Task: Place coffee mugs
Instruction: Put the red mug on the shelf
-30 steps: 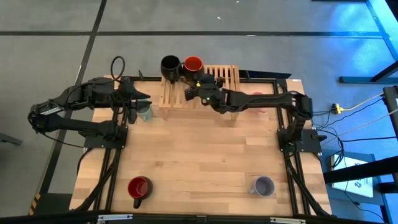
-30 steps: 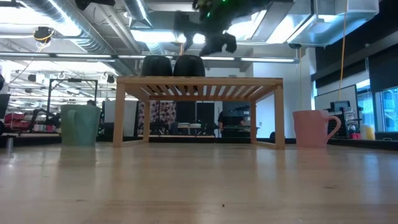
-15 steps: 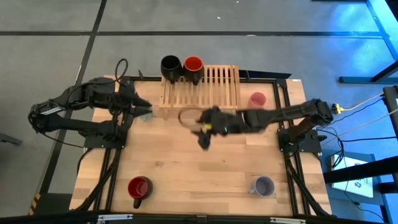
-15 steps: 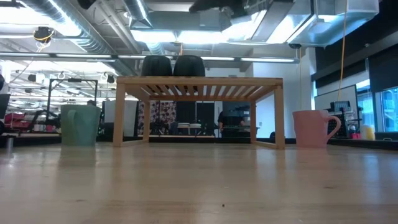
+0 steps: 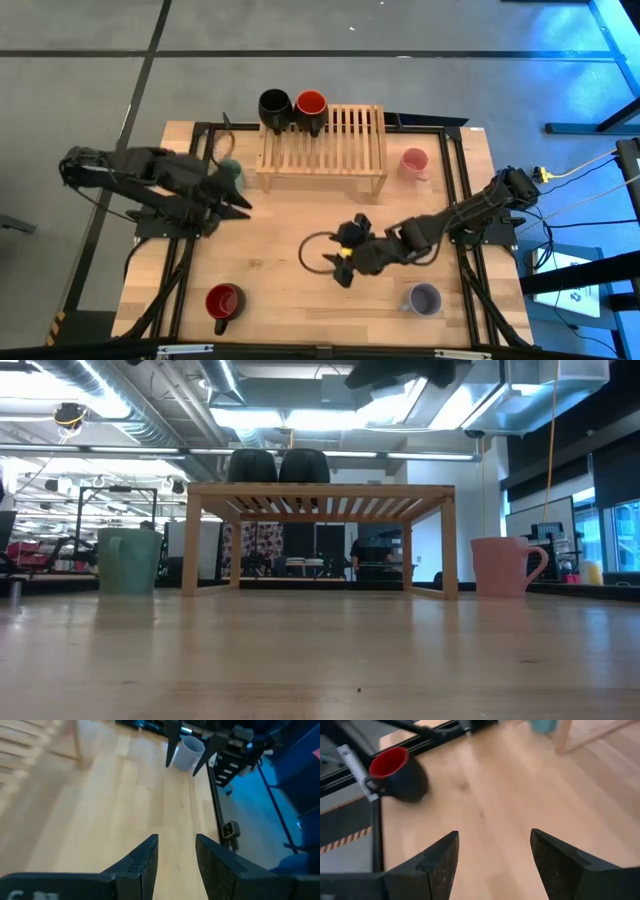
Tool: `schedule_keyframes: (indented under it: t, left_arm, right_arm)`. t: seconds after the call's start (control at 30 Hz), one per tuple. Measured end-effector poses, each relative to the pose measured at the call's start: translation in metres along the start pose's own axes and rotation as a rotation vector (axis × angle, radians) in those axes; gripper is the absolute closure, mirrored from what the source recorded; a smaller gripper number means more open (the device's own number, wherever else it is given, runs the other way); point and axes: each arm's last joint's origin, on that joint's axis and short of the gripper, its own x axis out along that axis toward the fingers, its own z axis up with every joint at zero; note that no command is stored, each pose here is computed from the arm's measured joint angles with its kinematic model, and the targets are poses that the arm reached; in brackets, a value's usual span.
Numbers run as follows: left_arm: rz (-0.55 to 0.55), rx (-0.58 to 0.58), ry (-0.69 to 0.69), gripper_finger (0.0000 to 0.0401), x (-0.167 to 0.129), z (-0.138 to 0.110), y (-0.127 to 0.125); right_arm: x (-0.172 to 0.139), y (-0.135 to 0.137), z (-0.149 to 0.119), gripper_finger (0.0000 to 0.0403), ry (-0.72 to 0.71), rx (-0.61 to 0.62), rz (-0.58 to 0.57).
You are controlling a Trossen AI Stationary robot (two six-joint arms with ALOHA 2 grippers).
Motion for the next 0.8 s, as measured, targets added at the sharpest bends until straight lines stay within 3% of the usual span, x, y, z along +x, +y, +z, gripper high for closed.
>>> schedule_keyframes:
  t: [0.17,0.37,0.6,0.8]
  left_arm:
    - [-0.013,-0.029,0.063,0.0275,0.027,-0.008,-0.028]
    - [-0.090,-0.145,0.134,0.0275,0.049,-0.025,-0.066]
    - [-0.170,-0.188,0.267,0.0279,0.053,-0.051,-0.116]
    - [-0.111,-0.144,0.389,0.0279,0.047,-0.078,-0.134]
  right_arm:
    - [-0.015,0.023,-0.017,0.0171,-0.006,-0.030,0.057]
    - [-0.031,0.041,-0.036,0.0171,-0.029,-0.078,0.069]
    - [-0.036,0.045,-0.042,0.0171,-0.038,-0.097,0.063]
    - [-0.036,0.045,-0.042,0.0171,-0.027,-0.096,0.074]
